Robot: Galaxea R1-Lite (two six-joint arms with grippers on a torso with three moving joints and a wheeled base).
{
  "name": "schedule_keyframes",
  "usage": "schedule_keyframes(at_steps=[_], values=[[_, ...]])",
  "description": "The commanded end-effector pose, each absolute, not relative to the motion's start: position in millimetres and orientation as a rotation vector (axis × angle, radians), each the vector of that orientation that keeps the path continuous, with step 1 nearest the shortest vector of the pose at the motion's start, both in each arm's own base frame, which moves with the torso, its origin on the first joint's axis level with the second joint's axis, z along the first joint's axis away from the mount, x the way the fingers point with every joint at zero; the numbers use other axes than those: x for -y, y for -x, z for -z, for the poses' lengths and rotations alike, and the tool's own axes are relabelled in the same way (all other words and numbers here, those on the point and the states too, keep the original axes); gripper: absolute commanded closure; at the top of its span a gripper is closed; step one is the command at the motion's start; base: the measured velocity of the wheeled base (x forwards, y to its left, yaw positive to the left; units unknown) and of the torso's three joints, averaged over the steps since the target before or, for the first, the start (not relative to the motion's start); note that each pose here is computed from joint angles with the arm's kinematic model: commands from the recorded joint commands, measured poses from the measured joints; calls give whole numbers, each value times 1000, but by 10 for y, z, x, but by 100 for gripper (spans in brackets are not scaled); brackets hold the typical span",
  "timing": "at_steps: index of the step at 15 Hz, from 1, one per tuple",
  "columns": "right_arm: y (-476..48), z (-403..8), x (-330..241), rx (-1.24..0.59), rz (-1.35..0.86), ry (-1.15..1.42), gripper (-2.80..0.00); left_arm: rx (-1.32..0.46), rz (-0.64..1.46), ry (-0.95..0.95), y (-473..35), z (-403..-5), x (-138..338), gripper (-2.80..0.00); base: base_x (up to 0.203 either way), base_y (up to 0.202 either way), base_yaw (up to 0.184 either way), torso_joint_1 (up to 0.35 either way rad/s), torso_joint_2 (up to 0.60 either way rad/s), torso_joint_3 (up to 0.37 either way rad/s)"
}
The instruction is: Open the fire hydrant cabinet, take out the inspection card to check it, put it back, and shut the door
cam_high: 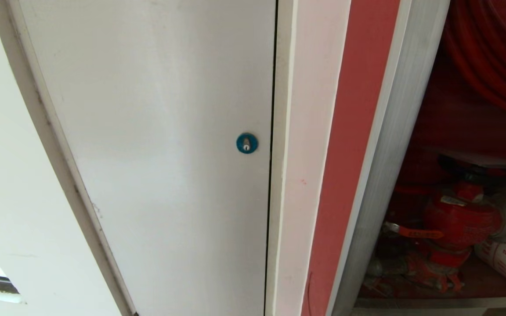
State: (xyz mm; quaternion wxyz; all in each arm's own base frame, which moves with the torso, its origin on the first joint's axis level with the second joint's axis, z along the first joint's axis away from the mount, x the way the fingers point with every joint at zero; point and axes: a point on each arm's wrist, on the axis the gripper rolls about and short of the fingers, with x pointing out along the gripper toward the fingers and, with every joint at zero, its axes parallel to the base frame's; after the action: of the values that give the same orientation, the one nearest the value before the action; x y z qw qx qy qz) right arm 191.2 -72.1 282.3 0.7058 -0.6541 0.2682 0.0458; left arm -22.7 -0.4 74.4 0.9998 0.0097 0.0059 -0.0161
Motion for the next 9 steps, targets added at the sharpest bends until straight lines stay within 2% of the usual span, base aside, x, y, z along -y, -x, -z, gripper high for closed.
schedule_keyframes(at_steps=[1, 9], values=[[-1666, -2896, 629, -563, -57, 1480, 0, -12, 32, -20, 227, -744, 4, 0, 0, 0, 0, 0, 0, 0], [-881, -3059, 331, -420, 113, 1517, 0, -12, 32, -20, 227, -744, 4, 0, 0, 0, 0, 0, 0, 0]])
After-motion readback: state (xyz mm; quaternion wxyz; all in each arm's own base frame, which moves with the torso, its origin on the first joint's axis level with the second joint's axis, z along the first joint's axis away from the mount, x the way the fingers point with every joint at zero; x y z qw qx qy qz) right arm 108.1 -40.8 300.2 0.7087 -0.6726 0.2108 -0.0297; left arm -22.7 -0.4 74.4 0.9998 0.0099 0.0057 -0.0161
